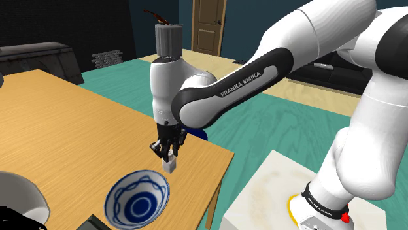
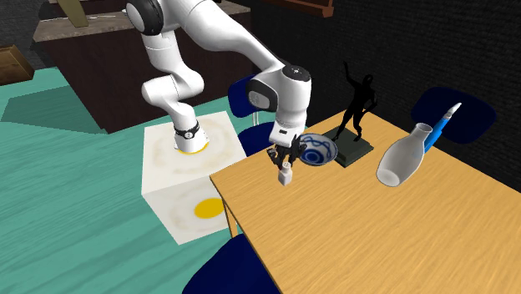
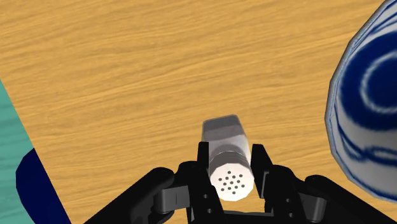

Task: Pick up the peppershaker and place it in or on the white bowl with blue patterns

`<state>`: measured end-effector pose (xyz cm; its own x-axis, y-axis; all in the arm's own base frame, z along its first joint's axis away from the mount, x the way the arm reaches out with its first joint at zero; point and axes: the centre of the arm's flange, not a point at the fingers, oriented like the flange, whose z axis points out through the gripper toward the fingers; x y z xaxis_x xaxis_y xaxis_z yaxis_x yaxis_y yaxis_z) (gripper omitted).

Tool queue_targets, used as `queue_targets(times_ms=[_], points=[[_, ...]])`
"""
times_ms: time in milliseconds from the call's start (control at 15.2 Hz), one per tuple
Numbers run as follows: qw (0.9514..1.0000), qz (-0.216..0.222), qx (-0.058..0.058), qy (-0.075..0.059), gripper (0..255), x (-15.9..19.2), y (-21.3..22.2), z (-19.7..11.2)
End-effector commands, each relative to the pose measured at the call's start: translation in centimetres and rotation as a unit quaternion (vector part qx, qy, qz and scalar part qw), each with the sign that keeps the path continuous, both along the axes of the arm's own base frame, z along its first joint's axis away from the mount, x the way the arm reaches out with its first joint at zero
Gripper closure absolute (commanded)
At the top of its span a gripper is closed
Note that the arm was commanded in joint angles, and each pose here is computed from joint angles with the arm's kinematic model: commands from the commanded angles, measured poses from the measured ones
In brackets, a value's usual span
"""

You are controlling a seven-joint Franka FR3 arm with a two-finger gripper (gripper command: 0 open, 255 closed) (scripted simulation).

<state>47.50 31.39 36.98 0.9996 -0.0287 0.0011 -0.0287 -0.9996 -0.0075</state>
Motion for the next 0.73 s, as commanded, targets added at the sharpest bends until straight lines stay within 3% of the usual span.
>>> queue_targets(times_ms=[0,660], points=[[1.0000,0.000,0.000,0.000,255,0.0,0.0,0.8],[1.0000,0.000,0.000,0.000,255,0.0,0.0,6.1]])
